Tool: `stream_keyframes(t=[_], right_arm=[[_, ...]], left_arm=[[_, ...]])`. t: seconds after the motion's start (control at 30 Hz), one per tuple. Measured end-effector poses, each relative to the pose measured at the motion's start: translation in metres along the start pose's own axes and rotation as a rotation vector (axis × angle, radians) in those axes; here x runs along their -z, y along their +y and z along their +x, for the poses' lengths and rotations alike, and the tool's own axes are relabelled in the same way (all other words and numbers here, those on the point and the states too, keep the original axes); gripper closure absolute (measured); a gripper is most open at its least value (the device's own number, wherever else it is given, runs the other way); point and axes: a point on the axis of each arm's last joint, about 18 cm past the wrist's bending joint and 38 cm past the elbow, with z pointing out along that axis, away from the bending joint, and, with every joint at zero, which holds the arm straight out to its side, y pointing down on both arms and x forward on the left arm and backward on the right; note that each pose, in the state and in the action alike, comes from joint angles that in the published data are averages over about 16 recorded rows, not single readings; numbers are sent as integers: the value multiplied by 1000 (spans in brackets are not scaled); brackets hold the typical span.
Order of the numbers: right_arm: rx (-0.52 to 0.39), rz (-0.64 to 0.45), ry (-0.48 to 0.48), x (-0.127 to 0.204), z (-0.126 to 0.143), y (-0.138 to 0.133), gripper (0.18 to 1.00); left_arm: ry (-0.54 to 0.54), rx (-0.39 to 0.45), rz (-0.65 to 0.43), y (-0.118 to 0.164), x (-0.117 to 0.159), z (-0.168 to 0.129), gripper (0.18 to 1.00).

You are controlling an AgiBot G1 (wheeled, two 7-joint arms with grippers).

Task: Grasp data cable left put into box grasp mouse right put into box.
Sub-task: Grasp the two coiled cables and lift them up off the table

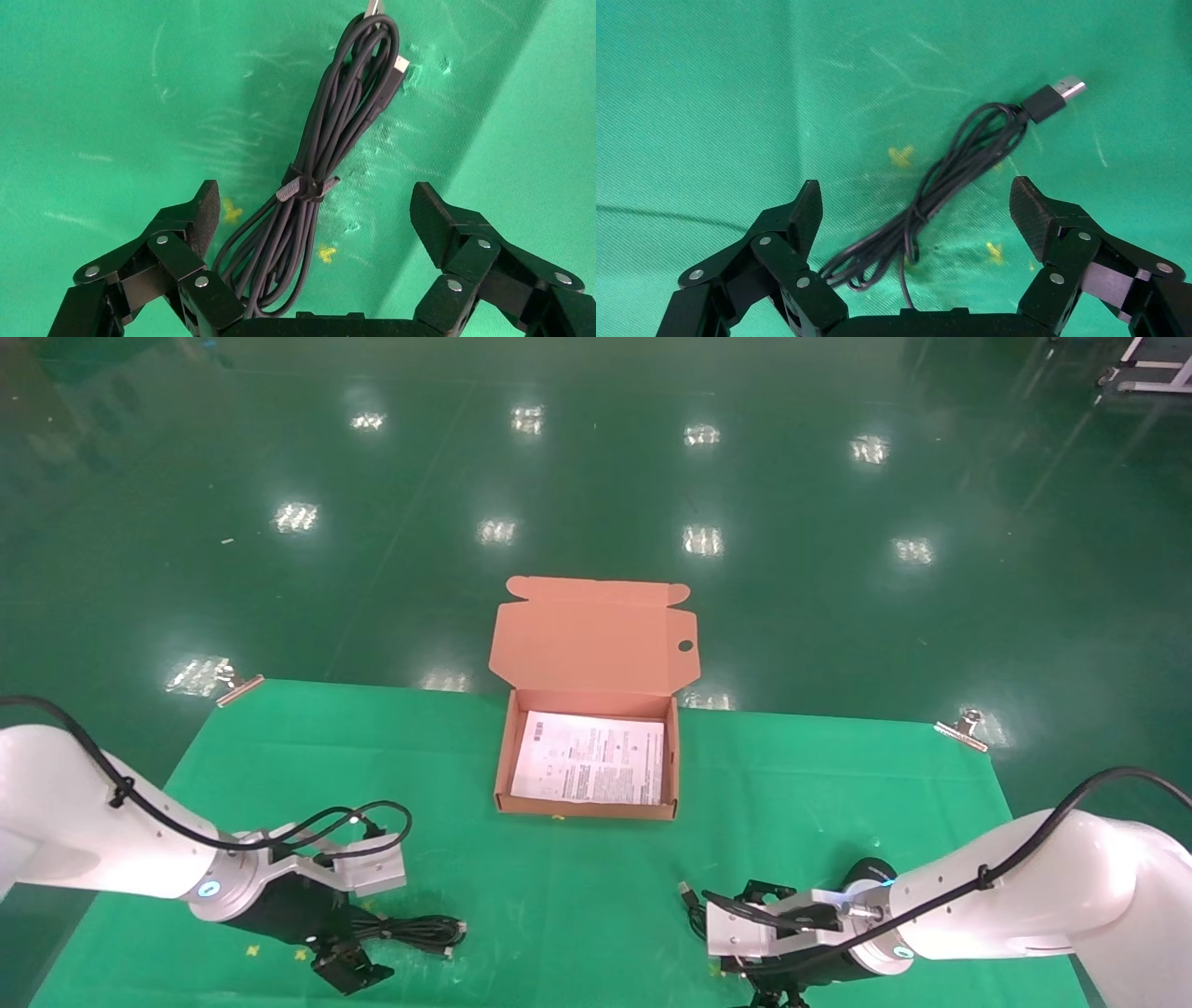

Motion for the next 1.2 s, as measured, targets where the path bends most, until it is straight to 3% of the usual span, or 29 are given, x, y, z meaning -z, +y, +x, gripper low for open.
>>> stream_keyframes(t=[0.43,0.63,1.2], right_arm=[[4,0,4,2,1,0,302],[5,-1,5,3,1,0,410],[8,-2,6,4,1,1,787]], left_arm=[[2,-11,3,-2,1,1,278],[3,-15,3,-2,1,1,374],[4,-20,4,-3,2,2,760]])
